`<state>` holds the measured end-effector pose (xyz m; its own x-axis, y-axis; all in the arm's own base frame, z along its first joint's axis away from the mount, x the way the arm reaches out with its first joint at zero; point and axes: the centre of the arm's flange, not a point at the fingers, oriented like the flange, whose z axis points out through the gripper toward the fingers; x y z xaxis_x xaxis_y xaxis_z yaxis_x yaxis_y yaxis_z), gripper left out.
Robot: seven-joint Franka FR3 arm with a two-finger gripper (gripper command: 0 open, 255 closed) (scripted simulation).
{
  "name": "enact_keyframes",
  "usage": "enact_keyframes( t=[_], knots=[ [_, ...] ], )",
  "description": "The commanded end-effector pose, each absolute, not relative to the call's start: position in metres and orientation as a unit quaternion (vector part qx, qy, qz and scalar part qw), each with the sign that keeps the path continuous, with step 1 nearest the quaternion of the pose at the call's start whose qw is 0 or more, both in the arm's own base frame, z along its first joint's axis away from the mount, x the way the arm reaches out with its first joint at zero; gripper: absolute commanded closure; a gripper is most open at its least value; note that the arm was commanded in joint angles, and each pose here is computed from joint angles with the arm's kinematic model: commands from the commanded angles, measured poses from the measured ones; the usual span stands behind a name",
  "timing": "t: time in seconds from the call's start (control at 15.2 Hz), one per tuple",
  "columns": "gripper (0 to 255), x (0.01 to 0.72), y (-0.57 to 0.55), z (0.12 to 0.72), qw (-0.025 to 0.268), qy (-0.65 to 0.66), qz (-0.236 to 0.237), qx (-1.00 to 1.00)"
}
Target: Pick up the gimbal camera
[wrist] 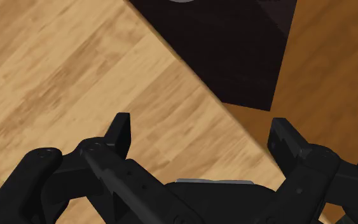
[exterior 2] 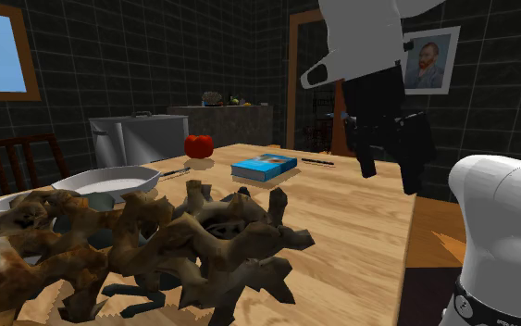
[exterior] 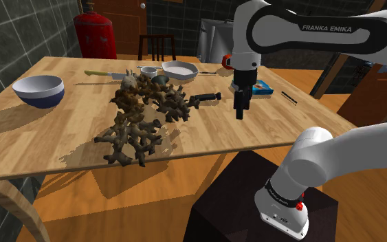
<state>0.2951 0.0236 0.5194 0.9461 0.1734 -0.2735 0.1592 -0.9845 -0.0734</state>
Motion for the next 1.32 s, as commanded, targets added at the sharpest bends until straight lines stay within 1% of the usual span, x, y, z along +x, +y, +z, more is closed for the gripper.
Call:
enact_keyframes(
  t=[0.0,0.59,1.25],
  knots=[
    [0,0.295,0.024,0.519,0.025,-0.084,0.141,-0.986],
    [0,0.359,-0.054,0.491,0.005,-0.217,0.112,-0.970],
    [0,0.453,-0.116,0.466,-0.018,-0.359,0.077,-0.930]
  ],
)
